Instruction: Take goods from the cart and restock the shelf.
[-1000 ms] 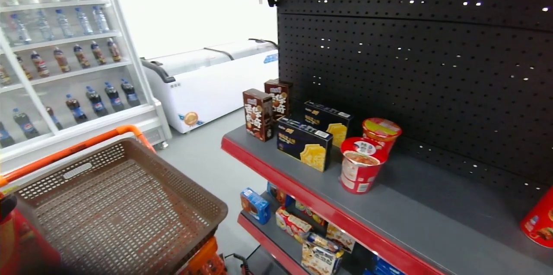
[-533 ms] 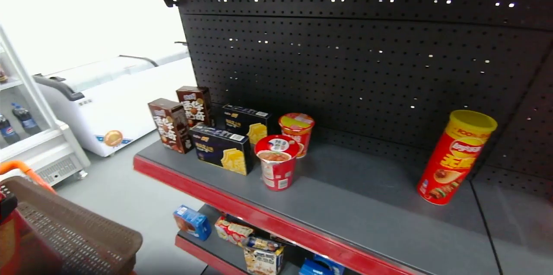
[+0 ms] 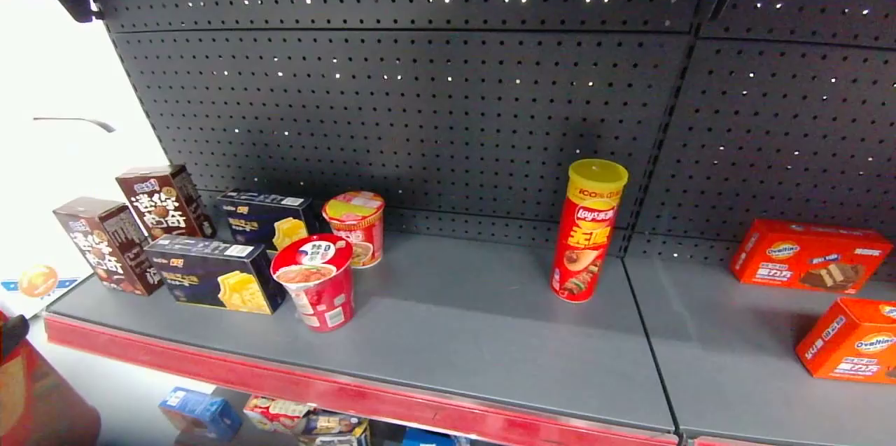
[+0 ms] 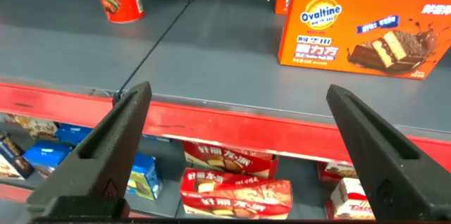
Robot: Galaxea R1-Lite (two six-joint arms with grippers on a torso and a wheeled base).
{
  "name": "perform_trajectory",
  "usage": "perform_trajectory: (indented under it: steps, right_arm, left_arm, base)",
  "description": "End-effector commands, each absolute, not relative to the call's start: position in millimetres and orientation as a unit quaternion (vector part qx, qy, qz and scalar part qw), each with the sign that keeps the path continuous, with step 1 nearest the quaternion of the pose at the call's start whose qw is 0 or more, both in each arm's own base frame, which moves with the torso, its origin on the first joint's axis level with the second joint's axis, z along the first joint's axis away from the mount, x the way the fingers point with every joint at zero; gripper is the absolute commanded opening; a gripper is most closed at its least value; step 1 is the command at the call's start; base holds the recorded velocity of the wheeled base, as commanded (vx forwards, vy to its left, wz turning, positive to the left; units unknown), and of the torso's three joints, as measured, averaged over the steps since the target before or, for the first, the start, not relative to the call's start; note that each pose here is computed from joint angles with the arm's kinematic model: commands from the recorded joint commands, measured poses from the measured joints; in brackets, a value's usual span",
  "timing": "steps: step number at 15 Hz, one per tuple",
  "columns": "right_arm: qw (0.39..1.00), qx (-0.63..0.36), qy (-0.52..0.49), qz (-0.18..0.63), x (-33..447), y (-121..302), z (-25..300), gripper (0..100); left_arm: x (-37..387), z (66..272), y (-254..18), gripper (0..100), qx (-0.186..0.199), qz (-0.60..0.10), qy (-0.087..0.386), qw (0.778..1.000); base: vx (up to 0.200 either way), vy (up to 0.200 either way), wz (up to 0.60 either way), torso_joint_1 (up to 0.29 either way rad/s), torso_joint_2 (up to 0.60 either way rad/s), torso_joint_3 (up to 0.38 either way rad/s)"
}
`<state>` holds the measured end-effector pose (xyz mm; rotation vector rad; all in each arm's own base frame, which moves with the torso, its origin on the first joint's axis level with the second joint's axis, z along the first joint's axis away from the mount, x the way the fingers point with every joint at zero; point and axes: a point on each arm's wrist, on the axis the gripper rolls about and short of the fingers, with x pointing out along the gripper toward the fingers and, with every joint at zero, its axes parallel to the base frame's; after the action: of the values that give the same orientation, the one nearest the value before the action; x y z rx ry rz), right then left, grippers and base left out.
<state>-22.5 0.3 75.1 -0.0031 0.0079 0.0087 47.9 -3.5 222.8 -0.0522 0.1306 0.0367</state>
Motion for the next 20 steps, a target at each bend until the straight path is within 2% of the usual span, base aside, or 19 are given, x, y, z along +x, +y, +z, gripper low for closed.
perform_trajectory:
  steps: [1, 8, 9, 10, 11, 13, 16, 20]
  right_arm:
    - [1.000, -0.002, 0.004, 0.005, -22, 0, 75, 100]
    - [1.000, 0.005, 0.009, 0.007, -22, 1, 76, 100]
    - [0.998, 0.007, -0.019, 0.052, -25, 1, 116, 100]
    - [0.997, 0.028, 0.015, 0.070, -2, 2, 176, 100]
    - [0.996, 0.032, 0.017, 0.076, 6, 2, 190, 100]
    - [0.989, -0.016, 0.024, 0.148, 20, 6, 211, 100]
    - [0.983, -0.020, 0.043, 0.178, 74, 18, 249, 100]
    - [0.978, -0.010, 0.132, 0.164, 142, 29, 232, 100]
  left_arm:
    - [48, 223, -4, 0, -0.026, 0.019, 0.067, 0.997]
    - [40, 211, -1, 0, -0.017, 0.048, 0.068, 0.996]
    - [39, 217, 0, 0, -0.017, 0.055, 0.058, 0.997]
    - [38, 220, 0, 0, -0.011, 0.054, 0.053, 0.997]
    - [38, 221, 0, 0, -0.005, 0.053, 0.052, 0.997]
    - [41, 219, -1, 0, -0.002, 0.051, 0.059, 0.997]
    - [43, 217, -2, 0, -0.012, 0.040, 0.063, 0.997]
    - [48, 220, -4, 0, -0.023, 0.020, 0.065, 0.997]
  base:
    - [0.000, 0.000, 0.00, 0.000, 0.00, 0.000]
    - [0.000, 0.000, 0.00, 0.000, 0.00, 0.000]
    - [0.000, 0.000, 0.00, 0.000, 0.00, 0.000]
    - [0.000, 0.000, 0.00, 0.000, 0.00, 0.000]
    - [0.000, 0.000, 0.00, 0.000, 0.00, 0.000]
    - [0.000, 0.000, 0.00, 0.000, 0.00, 0.000]
    - [0.000, 0.000, 0.00, 0.000, 0.00, 0.000]
    - [0.000, 0.000, 0.00, 0.000, 0.00, 0.000]
